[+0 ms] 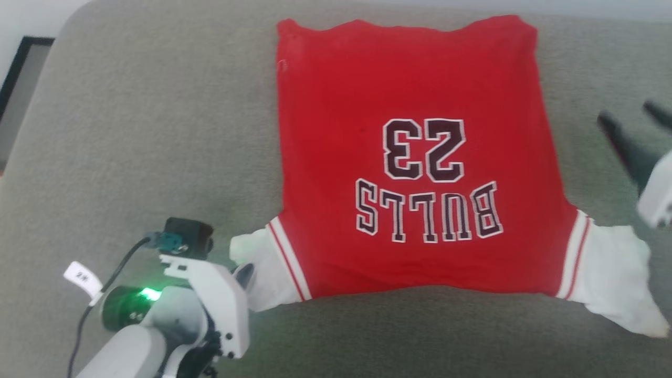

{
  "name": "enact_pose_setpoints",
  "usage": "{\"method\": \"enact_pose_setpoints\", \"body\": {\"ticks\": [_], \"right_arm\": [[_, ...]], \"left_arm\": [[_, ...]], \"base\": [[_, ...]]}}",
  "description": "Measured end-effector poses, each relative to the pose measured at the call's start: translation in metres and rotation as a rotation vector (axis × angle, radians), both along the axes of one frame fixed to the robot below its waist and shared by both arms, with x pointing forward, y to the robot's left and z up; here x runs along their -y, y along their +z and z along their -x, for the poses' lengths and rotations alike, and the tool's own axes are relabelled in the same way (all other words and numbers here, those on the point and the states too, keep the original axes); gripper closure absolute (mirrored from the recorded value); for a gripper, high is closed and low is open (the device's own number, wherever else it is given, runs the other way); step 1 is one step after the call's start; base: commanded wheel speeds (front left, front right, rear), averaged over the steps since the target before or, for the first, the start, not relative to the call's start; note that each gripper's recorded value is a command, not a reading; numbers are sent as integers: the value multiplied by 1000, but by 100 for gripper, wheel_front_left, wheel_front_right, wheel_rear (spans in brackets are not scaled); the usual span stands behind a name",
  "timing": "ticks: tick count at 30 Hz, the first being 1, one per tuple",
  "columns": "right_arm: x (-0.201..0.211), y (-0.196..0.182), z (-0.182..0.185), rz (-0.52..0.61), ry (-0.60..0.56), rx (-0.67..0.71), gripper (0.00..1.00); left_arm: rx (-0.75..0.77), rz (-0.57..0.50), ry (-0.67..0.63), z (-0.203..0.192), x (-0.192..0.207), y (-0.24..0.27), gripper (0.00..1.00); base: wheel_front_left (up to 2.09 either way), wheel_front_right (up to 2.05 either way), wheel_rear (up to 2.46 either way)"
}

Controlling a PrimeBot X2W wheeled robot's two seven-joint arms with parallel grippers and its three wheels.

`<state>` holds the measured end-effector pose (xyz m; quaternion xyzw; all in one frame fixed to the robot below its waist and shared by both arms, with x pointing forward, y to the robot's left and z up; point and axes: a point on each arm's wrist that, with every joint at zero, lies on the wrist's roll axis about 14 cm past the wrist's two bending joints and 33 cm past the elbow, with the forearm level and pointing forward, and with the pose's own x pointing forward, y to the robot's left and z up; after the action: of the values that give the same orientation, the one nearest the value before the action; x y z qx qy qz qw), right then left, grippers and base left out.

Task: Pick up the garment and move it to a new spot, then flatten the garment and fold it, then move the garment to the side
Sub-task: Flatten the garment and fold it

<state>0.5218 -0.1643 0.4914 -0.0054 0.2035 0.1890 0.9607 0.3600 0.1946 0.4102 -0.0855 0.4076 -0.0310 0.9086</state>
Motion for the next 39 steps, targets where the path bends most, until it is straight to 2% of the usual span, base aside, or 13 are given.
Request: {"method": "enact_pose_setpoints", "body": {"ticks": [6, 16, 20, 25, 32, 33, 34, 39], "right_arm": [[-33, 7, -58, -34, -7, 23, 0], [-47, -39, -126, 40, -51, -176, 0], [-56, -67, -139, 51, -60, -294, 0], [-73, -109, -140, 56, -49, -465, 0], [-82, -149, -138, 99, -41, -669, 0], [-83, -152, -138, 111, -34, -690, 40], [-83, -154, -138, 120, -32, -696, 100], [-80, -152, -140, 160, -23, -671, 100]], "left_arm": [[4, 22, 3, -3, 6, -3, 100], [-8, 40, 45, 4, 0, -13, 100], [-23, 32, 73, 9, -8, -19, 100], [-46, 35, 96, 15, -12, -28, 100], [-76, 34, 131, 20, -18, -42, 100], [-79, 37, 133, 20, -19, -43, 100], [-81, 35, 136, 20, -20, -45, 100], [-81, 43, 138, 18, -20, -49, 100]], "base": [[0, 0, 0], [0, 0, 0], [0, 0, 0], [0, 0, 0], [0, 0, 0], [0, 0, 0], [0, 0, 0], [0, 0, 0]]}}
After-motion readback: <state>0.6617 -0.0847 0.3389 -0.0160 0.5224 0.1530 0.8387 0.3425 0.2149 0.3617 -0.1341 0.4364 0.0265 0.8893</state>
